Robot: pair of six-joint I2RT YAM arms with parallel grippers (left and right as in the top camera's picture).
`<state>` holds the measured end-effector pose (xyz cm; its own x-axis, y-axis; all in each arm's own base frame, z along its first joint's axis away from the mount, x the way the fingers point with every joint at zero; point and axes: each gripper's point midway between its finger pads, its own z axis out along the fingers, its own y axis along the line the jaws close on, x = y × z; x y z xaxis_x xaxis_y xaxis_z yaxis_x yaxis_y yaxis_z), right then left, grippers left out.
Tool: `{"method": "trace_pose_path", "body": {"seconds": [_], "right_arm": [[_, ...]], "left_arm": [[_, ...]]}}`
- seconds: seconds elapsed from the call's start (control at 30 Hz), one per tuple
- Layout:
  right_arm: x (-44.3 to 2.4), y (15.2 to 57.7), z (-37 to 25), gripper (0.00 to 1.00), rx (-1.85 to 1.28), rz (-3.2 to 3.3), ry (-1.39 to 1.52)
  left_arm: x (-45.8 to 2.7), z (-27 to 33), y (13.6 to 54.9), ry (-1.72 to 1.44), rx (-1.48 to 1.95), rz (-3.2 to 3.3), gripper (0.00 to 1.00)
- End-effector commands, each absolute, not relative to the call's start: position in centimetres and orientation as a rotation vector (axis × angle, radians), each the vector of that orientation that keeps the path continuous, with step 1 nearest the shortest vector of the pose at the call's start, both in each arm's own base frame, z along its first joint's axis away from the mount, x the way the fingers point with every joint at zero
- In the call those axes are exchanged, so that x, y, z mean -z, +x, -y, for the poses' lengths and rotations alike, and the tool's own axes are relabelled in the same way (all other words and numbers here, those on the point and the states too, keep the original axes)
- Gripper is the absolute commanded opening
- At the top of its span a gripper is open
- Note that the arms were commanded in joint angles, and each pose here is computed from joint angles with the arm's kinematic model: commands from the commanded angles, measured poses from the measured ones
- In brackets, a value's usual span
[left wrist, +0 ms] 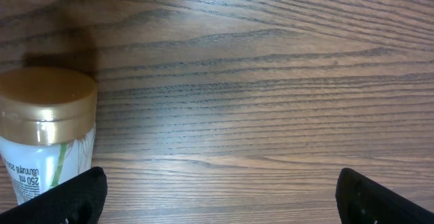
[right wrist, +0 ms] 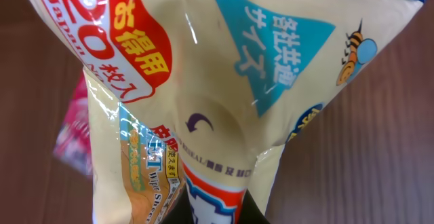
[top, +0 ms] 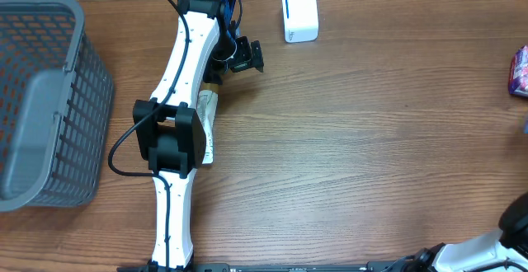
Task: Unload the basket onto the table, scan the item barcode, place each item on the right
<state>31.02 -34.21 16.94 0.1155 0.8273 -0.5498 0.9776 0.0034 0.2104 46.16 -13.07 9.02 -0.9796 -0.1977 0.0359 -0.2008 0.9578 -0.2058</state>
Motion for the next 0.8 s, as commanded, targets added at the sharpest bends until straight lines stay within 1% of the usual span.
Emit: {"method": "trace_pose_path", "body": {"seconds": [0.0, 0.07, 0.23, 0.33, 0.37, 0.4, 0.43, 0.47, 0.5, 0.53, 0.57, 0.63, 0.77], "right_arm": [[-15.2, 29.3, 36.0, 0.04, 0.404, -1.700, 1.927], [-14.3, 28.8, 36.9, 0.04, 0.414, -1.699, 1.940], [-11.3, 29.0, 38.0, 0.04, 0.471, -1.850, 1.867], [-9.3, 28.9, 38.0, 0.06, 0.482, -1.901, 1.879], [-8.7, 28.9, 38.0, 0.10, 0.483, -1.910, 1.885], [-8.1, 28.9, 38.0, 0.24, 0.485, -1.922, 1.891], [-8.1, 28.9, 38.0, 0.29, 0.485, -1.923, 1.891], [-8.0, 28.9, 38.0, 0.40, 0.485, -1.925, 1.893], [-8.0, 28.9, 38.0, 0.57, 0.486, -1.925, 1.891], [-8.1, 28.9, 38.0, 0.63, 0.488, -1.931, 1.884], [-8.3, 28.9, 38.0, 0.72, 0.489, -1.932, 1.880], [-8.7, 28.9, 38.0, 0.77, 0.488, -1.926, 1.877], [-11.0, 29.1, 37.8, 0.79, 0.464, -1.889, 1.848]], "left_arm": [[-10.3, 13.3, 46.5, 0.281, -0.340, 3.134, 1.00], [-10.3, 13.3, 46.6, 0.281, -0.340, 3.134, 1.00], [-10.3, 13.3, 46.5, 0.281, -0.340, 3.134, 1.00], [-10.3, 13.3, 46.5, 0.281, -0.340, 3.134, 1.00], [-10.3, 13.3, 46.5, 0.281, -0.340, 3.134, 1.00], [-10.3, 13.3, 46.5, 0.281, -0.340, 3.134, 1.00], [-10.3, 13.3, 46.5, 0.281, -0.340, 3.134, 1.00], [-10.3, 13.3, 46.5, 0.281, -0.340, 3.134, 1.00], [-10.3, 13.3, 46.5, 0.281, -0.340, 3.134, 1.00], [-10.3, 13.3, 46.6, 0.281, -0.340, 3.134, 1.00], [-10.3, 13.3, 46.5, 0.281, -0.340, 3.134, 1.00], [-10.3, 13.3, 46.6, 0.282, -0.340, 3.134, 1.00], [-10.3, 13.3, 46.5, 0.281, -0.340, 3.134, 1.00]]}}
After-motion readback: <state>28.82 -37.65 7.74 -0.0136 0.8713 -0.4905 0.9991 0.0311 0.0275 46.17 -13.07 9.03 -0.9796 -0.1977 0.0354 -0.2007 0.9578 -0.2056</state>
